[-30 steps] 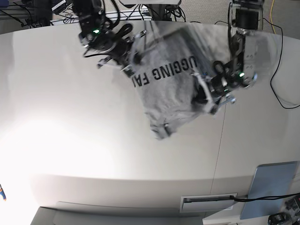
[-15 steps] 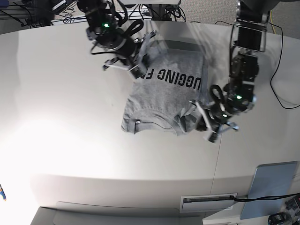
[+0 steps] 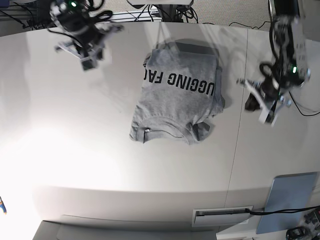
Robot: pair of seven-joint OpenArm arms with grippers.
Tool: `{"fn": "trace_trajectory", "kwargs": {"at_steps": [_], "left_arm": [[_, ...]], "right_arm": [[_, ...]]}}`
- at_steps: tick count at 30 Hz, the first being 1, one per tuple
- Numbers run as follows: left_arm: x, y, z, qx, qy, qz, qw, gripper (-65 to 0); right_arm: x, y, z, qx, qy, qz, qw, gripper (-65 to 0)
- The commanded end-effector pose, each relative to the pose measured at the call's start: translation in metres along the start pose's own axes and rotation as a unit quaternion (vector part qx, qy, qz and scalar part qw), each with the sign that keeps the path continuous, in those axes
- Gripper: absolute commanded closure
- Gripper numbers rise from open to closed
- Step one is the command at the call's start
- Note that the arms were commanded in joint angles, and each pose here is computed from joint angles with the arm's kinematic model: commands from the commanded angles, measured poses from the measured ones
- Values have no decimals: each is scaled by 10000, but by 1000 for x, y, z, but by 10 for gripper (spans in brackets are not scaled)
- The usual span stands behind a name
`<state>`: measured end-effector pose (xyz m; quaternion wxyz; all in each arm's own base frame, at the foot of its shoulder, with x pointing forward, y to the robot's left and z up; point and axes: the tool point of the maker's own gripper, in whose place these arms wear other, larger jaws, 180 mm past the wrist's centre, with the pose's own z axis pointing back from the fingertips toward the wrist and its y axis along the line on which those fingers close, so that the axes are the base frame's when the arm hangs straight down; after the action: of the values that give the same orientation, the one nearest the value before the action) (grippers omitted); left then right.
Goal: Fold the T-shirt properly
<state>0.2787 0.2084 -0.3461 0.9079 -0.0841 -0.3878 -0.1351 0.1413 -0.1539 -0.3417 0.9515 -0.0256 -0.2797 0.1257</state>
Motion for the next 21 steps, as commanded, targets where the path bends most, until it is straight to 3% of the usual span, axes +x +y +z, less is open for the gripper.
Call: {"fn": "trace_trajectory", "kwargs": {"at_steps": [1, 8, 14, 18, 21], "left_arm": [[-2, 7, 13, 89, -49, 16, 9999, 0], [-131, -1, 71, 117, 1342, 554, 9893, 0], [-219, -48, 122, -235, 2097, 1093, 9714, 0], [-261, -90, 132, -911, 2298, 1492, 9574, 0], [-292, -107, 125, -1031, 2249, 1905, 9500, 0]], "right_arm": [[-12, -5, 6, -73, 162, -39, 9998, 0], [-95, -33, 39, -537, 1419, -184, 9883, 0], [-143, -25, 68, -441, 2162, -143, 9752, 0], [-187, -24, 55, -349, 2443, -319, 9685, 0], [-229, -30, 32, -432, 2658, -414, 9622, 0]]}}
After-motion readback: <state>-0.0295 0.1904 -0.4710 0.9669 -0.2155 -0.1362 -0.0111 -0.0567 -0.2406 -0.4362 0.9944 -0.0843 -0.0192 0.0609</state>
